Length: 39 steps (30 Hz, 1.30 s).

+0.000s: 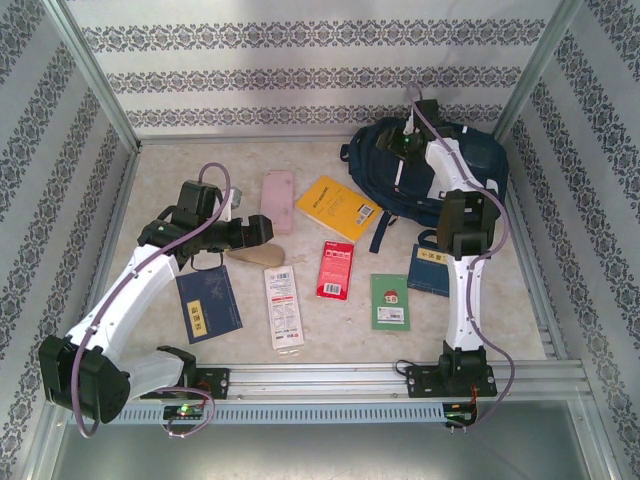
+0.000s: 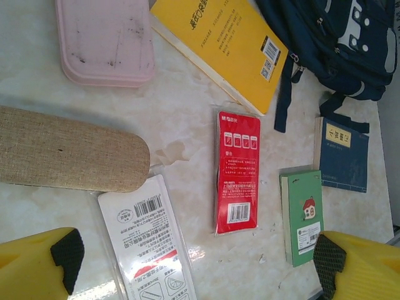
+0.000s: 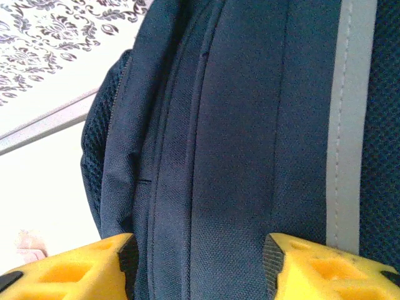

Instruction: Pack the student bag

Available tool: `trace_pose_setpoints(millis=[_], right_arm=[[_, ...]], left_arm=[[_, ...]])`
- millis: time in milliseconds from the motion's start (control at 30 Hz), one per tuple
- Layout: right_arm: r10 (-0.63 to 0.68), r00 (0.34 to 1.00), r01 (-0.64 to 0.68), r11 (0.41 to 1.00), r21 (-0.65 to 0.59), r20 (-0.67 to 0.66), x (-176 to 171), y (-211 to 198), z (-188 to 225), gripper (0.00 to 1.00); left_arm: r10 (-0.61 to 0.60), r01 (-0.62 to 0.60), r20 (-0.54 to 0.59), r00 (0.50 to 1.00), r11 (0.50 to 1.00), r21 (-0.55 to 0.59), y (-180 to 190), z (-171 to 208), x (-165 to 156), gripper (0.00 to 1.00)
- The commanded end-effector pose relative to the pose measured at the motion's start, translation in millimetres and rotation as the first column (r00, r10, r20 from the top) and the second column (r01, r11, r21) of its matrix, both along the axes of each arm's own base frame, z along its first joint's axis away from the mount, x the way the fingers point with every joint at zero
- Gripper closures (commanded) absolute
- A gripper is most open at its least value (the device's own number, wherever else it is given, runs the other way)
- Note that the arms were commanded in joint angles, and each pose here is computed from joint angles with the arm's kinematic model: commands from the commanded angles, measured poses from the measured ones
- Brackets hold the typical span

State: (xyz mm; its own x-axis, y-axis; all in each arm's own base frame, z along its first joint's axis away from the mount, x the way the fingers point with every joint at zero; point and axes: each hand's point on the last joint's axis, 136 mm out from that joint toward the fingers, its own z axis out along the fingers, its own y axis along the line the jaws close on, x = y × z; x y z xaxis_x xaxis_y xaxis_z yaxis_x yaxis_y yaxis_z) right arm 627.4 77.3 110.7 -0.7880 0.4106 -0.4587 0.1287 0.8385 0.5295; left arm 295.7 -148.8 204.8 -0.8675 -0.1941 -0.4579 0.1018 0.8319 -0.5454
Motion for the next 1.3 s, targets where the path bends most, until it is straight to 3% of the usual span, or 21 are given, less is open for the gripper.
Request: trace_pose_setpoints(millis=[0,133,400,600,767,867,967,1133,1267], right_arm=[[-0.001,1.000,0.001,1.000,-0.003,0.016,-1.1,-12.7,11.2,0.40],[0.008,0.998,-0.008,1.000,-0.014,0.056,-5.8,-20.4,26.6,0.36],[-0.046,0.999,0.046,0.999,-0.005,0.026,-10.6,-51.3,14.7,0.35],[0.029,1.000,-0.028,0.996,0.085,-0.009,-0.8,-32.5,-2.9,0.34],[0.120,0.993,-0.118,0.983,0.138,-0.006,4.9,-2.1,-10.2,0.39],[0.127,0.992,-0.124,0.981,0.147,-0.011,5.7,6.5,-12.9,0.45],[0.114,0.993,-0.107,0.977,0.182,-0.026,5.1,5.8,-18.8,0.58],[0.118,0.992,-0.107,0.972,0.208,-0.041,-0.4,7.2,-24.4,0.97],[0.094,0.995,-0.097,0.975,0.200,0.026,2.3,-0.3,16.7,1.00]], left_arm=[[-0.025,0.025,0.024,0.999,1.000,0.013,-3.6,-3.5,5.7,0.05],[-0.023,0.022,0.022,0.999,1.000,0.019,-3.7,-3.7,9.3,0.05],[-0.022,0.022,0.006,1.000,0.999,0.028,-3.8,-9.7,12.6,0.06],[-0.032,0.032,-0.002,0.999,0.999,0.020,-6.7,-12.5,14.4,0.06],[-0.042,0.042,-0.011,0.999,0.999,0.016,-8.9,-15.8,15.6,0.08],[-0.046,0.046,-0.014,0.999,0.999,0.016,-9.8,-16.9,16.6,0.08],[-0.051,0.051,-0.018,0.999,0.999,0.011,-11.2,-18.0,17.2,0.10],[-0.053,0.053,-0.017,0.998,0.998,0.018,-10.4,-19.0,17.2,0.11],[-0.047,0.048,-0.014,0.999,0.998,0.028,-8.8,-18.8,17.4,0.11]])
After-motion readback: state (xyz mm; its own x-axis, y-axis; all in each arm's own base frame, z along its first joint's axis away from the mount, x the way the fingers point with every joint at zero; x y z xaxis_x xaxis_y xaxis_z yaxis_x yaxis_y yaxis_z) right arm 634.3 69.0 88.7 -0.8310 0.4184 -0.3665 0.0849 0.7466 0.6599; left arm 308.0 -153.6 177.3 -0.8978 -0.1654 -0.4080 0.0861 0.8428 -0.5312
